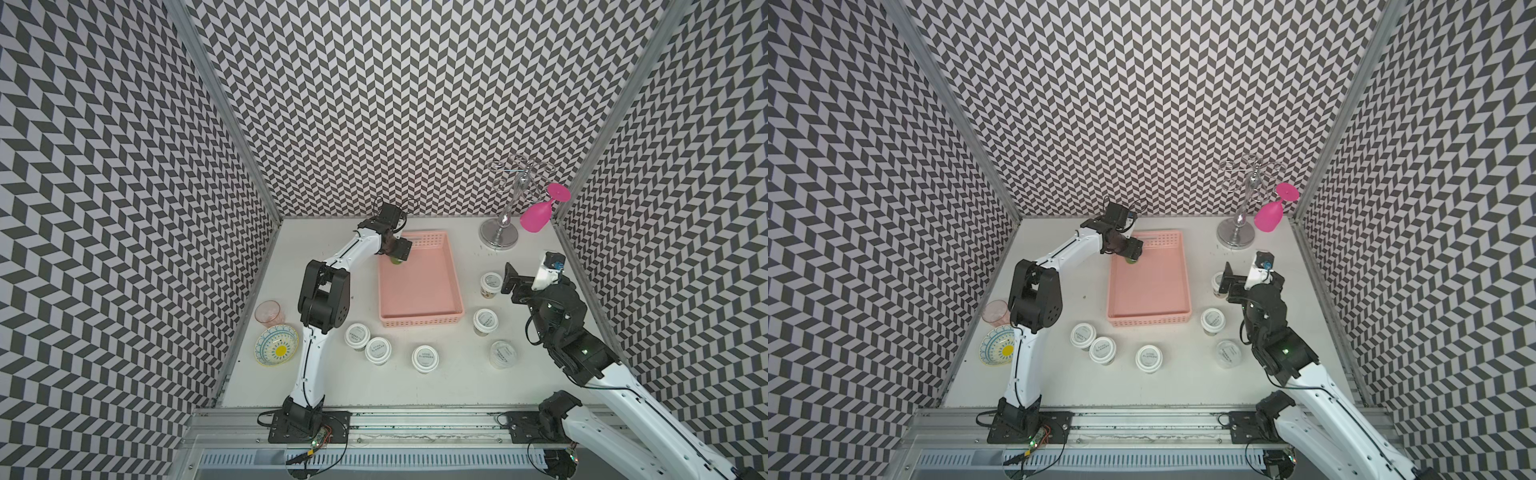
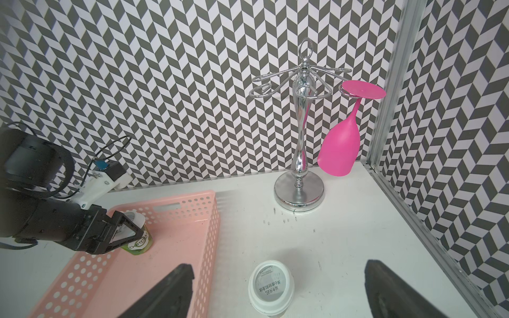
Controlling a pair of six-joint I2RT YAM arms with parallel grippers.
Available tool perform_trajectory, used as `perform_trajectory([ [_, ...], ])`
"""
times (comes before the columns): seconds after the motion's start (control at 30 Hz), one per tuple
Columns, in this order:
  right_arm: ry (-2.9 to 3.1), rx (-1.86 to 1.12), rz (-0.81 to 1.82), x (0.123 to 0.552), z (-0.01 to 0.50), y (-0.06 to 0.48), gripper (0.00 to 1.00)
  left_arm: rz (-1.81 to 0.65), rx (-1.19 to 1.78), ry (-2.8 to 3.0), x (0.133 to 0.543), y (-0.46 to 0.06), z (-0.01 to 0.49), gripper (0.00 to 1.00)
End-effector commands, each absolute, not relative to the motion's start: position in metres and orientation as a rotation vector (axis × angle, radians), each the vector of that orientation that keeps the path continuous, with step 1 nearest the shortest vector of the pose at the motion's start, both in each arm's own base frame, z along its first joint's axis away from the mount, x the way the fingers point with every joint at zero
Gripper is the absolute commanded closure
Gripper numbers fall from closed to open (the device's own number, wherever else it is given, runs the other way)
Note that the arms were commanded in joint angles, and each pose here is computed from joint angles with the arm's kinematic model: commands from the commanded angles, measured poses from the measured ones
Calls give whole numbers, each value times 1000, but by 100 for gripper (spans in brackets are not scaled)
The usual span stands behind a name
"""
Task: Put the yogurt in the basket
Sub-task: Place the yogurt in the basket.
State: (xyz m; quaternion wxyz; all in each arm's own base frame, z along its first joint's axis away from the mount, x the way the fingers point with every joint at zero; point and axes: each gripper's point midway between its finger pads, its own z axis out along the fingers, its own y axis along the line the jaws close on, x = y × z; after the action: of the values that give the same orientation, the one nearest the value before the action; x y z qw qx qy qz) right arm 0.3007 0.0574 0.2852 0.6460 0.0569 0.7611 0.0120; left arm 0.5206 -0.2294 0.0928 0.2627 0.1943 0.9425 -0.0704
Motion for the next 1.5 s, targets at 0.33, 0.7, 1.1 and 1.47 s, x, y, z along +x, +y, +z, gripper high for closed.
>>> perform_trajectory([
  [0.33,1688,153,58,302,294,57,0,-146,546,2527,517,-226,102,16],
  [0.7,1691,152,55,303,293,57,1,-144,546,2505,517,-227,114,11],
  [1.1,1698,145,64,303,292,59,1,-139,523,2388,519,-226,174,2],
  [1.47,1714,155,38,306,287,56,0,-136,497,2299,499,-214,218,0],
])
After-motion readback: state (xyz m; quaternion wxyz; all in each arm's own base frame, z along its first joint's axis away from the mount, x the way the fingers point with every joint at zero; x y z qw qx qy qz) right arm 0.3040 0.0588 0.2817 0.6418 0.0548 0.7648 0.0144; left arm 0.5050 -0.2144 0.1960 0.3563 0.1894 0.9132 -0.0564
